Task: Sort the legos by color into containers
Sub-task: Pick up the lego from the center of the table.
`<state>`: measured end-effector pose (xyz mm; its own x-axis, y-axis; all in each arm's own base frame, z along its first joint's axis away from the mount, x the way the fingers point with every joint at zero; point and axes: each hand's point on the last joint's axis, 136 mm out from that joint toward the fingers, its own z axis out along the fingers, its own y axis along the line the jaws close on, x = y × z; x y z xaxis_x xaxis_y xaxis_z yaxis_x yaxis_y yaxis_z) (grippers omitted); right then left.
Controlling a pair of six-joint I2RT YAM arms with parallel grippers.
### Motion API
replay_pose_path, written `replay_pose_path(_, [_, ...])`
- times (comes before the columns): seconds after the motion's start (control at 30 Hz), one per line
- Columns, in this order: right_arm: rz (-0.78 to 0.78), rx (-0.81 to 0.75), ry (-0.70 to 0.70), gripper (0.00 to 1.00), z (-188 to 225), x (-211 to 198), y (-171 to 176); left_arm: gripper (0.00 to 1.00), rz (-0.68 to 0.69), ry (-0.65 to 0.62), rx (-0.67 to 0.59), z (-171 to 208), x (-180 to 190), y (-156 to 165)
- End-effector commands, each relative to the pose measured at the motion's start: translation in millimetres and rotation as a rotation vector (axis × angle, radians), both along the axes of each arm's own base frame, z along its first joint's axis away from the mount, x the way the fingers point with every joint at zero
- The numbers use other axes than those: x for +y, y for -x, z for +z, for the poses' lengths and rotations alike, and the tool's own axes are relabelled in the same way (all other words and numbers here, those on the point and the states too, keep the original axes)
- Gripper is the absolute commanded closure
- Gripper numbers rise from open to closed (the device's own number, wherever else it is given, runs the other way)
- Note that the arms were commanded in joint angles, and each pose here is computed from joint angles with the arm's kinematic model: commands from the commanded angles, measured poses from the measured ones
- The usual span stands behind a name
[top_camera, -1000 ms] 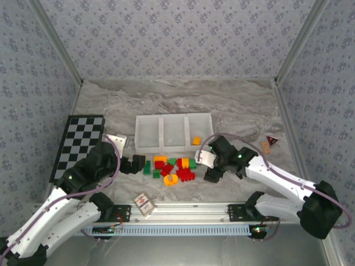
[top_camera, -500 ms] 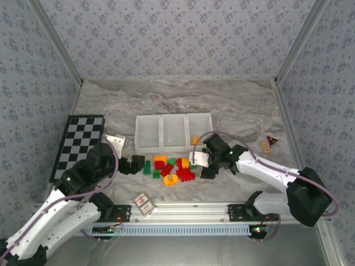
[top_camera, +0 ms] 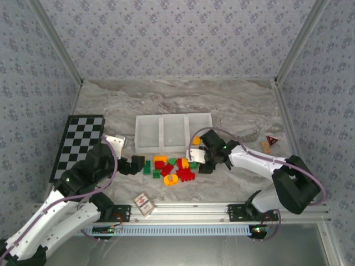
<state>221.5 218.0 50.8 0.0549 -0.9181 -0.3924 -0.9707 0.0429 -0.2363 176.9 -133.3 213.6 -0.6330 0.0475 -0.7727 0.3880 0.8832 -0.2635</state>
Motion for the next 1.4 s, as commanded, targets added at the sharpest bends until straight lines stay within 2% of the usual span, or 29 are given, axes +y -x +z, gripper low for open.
replay_pose_path(0.0, [0.043,-0.012,-0.014,0.33,4,7,-7,0.00,0.002,0.010,-0.008,3,0,2])
replay_pose_path(1.13, [0.066,-0.023,0.075,0.48,-18,-1,-19,0.00,-0.005,-0.003,-0.024,4,0,5])
replay_pose_path(1.37, [0.074,-0.011,0.095,0.57,-19,-3,-15,0.00,-0.007,-0.003,-0.035,6,1,7])
